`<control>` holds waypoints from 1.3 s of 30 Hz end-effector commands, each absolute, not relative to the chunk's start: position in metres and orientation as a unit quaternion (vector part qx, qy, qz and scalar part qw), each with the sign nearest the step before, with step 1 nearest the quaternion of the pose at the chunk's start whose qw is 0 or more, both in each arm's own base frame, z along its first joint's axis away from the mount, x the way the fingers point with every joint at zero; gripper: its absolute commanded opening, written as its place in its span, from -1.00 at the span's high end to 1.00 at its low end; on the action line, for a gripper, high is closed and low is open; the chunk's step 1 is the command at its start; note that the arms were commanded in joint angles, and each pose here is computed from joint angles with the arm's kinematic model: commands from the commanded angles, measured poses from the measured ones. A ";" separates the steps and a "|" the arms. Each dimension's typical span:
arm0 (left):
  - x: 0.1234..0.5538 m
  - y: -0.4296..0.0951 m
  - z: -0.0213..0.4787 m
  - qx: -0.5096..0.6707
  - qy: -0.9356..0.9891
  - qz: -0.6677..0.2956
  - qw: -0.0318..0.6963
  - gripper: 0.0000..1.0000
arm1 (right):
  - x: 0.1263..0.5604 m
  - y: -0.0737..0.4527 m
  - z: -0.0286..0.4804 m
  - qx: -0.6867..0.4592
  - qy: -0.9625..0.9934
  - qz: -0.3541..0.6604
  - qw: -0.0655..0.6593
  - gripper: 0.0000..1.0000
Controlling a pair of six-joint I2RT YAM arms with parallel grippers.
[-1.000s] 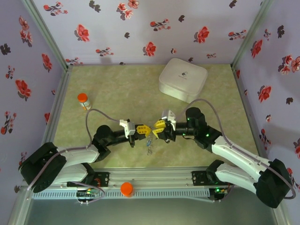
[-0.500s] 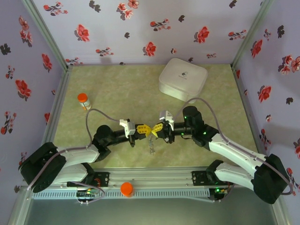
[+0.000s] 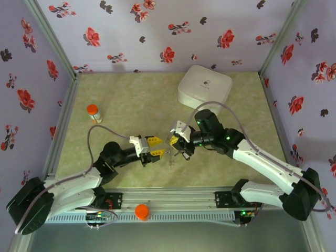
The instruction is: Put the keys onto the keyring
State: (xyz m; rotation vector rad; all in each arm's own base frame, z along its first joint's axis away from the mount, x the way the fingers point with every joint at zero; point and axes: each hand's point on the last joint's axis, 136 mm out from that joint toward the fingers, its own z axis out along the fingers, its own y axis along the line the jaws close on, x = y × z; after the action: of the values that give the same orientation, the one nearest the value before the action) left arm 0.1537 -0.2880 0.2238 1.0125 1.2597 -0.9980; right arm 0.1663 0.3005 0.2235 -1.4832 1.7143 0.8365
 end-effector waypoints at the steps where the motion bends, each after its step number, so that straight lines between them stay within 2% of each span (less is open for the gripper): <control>1: 0.162 -0.284 0.201 0.468 0.581 -0.370 0.553 0.24 | 0.165 0.284 0.204 -0.624 0.680 0.230 0.309 1.00; 7: 0.167 -0.288 0.196 0.490 0.592 -0.349 0.536 0.30 | 0.164 0.291 0.209 -0.654 0.670 0.198 0.291 1.00; 10: 0.166 -0.293 0.195 0.497 0.591 -0.356 0.526 0.42 | 0.165 0.296 0.209 -0.664 0.668 0.186 0.280 1.00; 13: 0.164 -0.295 0.192 0.502 0.590 -0.363 0.518 0.44 | 0.163 0.302 0.209 -0.675 0.662 0.180 0.271 1.00; 30: 0.162 -0.301 0.199 0.496 0.573 -0.389 0.524 0.64 | 0.158 0.316 0.205 -0.697 0.645 0.178 0.259 1.00; 35: 0.161 -0.303 0.201 0.495 0.567 -0.395 0.526 0.83 | 0.154 0.317 0.204 -0.698 0.640 0.190 0.259 1.00; 37: 0.161 -0.304 0.202 0.495 0.565 -0.398 0.527 0.98 | 0.152 0.317 0.202 -0.697 0.640 0.195 0.260 1.00; 39: 0.161 -0.304 0.203 0.494 0.564 -0.399 0.528 1.00 | 0.153 0.318 0.205 -0.687 0.639 0.209 0.276 1.00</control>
State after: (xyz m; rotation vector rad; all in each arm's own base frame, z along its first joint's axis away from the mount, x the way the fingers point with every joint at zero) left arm 0.1587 -0.3000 0.1829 1.2023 1.4251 -0.9391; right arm 0.1573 0.3115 0.1961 -1.8764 1.7753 0.4930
